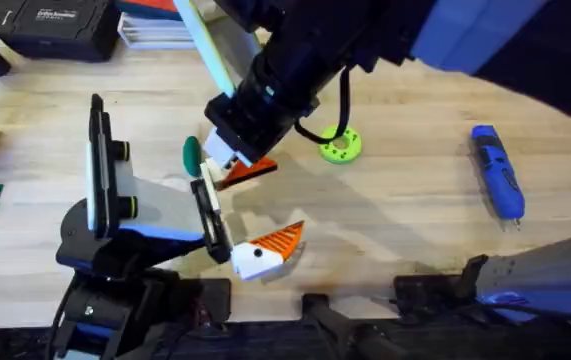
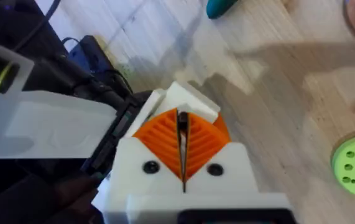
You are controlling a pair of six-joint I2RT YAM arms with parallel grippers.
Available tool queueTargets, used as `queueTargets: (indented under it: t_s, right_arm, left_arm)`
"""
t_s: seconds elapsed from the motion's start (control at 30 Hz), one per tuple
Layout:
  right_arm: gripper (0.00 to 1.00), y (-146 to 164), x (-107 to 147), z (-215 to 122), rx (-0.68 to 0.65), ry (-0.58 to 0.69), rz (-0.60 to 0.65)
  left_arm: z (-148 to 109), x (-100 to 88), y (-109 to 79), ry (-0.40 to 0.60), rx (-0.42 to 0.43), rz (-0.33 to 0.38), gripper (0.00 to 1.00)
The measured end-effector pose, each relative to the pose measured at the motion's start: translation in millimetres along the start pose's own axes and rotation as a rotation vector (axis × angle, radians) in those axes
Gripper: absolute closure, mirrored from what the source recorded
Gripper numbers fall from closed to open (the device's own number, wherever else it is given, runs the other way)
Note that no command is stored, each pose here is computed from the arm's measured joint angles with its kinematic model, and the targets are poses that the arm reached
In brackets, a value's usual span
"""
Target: Pick up the gripper from the table and insert it into the empty holder that is missing its gripper. Then pick up a screw, insert it into the mounting hole, and use the screwdriver to tighten it. Finally, clean up the table by picking up the vegetable and placing it into the bucket.
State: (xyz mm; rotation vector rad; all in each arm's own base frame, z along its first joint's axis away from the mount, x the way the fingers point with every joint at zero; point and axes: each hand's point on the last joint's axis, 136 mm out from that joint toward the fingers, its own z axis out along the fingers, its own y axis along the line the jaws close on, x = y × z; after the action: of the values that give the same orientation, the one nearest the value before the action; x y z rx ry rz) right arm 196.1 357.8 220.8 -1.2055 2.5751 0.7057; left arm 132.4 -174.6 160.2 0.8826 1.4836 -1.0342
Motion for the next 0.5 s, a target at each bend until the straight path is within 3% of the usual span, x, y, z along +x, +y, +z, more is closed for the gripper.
queueTargets:
  t_s: [0.5]
  right_arm:
    - [0.996, -5.0, -0.1, 9.9, 0.015, 0.021, 0.007]
  left_arm:
    - [0.0, 0.3, -0.6, 0.001, 0.003, -0.004, 0.014]
